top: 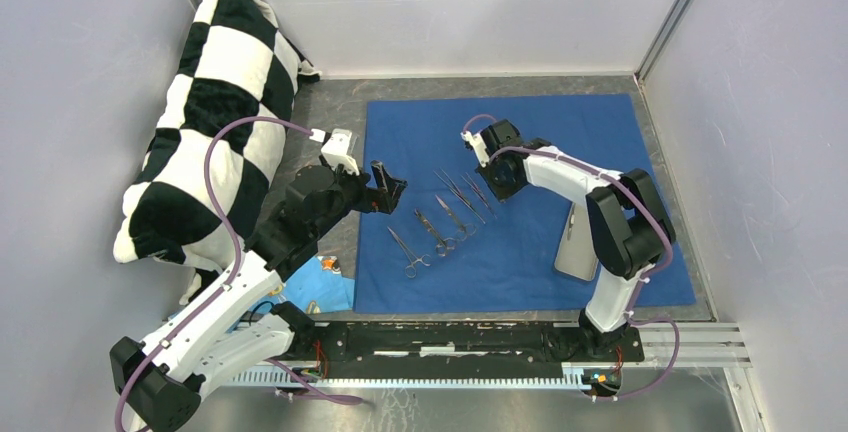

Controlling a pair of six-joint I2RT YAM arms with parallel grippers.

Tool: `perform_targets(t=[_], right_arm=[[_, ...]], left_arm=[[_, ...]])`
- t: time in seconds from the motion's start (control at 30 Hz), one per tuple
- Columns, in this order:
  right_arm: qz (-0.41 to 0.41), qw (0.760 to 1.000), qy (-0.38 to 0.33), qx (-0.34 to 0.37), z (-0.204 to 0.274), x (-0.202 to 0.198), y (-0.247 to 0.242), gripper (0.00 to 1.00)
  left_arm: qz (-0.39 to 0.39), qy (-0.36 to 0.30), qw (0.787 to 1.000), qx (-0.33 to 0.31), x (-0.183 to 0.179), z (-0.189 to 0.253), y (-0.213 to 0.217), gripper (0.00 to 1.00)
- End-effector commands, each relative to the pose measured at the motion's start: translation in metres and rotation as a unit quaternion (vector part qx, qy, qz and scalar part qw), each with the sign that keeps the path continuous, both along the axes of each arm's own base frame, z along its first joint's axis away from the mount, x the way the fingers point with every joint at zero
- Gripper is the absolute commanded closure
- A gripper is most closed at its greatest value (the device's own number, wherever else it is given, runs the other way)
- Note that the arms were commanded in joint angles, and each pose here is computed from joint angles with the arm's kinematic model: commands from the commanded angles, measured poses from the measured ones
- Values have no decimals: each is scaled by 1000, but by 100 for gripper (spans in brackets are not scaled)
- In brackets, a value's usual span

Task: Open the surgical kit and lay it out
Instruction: Place the medical item in the surgical kit.

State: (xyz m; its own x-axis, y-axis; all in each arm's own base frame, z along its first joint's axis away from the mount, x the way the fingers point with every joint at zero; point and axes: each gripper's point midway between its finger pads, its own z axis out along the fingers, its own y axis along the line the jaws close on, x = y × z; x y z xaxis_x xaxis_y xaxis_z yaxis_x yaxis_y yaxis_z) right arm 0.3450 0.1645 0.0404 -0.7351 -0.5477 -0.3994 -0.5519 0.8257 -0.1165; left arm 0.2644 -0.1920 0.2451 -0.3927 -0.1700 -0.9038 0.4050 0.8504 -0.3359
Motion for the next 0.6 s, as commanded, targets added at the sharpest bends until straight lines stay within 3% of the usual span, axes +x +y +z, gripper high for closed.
perform_targets(t=[0.0, 0.57], right_arm=[[4, 1000, -5, -28, 4, 6, -7, 97], [5, 999, 15, -42, -19, -1, -12, 92]], left_arm=[[-2, -30, 1000, 4, 6, 15, 0, 3], [-6, -24, 1000, 5, 7, 11, -2, 3]])
